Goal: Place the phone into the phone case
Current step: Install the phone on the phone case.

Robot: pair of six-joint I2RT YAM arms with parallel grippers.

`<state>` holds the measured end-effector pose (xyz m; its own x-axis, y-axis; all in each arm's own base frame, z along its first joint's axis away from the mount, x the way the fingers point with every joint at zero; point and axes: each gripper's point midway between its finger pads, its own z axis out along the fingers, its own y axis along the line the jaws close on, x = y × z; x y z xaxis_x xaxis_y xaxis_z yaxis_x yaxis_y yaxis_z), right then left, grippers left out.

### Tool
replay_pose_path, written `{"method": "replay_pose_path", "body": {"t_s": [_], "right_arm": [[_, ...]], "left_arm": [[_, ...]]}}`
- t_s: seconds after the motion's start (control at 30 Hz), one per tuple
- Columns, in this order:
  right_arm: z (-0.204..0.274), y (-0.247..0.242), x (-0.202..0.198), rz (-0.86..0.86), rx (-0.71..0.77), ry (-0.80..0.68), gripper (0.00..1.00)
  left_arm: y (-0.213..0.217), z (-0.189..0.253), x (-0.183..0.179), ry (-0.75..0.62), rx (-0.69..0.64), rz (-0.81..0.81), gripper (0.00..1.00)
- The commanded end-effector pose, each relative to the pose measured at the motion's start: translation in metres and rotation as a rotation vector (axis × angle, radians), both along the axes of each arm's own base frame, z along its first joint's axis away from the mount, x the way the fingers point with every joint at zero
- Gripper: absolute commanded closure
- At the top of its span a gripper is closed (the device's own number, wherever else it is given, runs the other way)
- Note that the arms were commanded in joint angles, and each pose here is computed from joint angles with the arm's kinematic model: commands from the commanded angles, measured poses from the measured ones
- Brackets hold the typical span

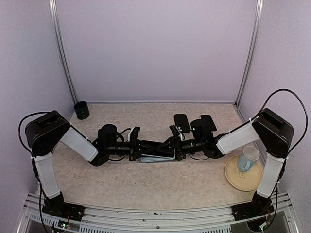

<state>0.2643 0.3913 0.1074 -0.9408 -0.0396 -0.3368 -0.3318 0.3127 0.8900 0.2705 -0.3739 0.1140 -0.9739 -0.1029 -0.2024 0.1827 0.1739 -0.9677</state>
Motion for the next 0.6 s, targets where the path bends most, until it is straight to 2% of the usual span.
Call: {"method": "replay_pose_path", "body": {"t_s": [0.0,0.57], "right_arm": [[0.007,0.007,-0.004,0.034,0.041,-0.028,0.27],[0.014,0.011,-0.013,0.082,0.089,-0.056,0.68]], "left_arm": [[-0.009,0.032,-0.009,-0.094,-0.074,-0.054,1.0],[-0.01,0.033,-0.013,-0.1,-0.082,-0.072,1.0]]}}
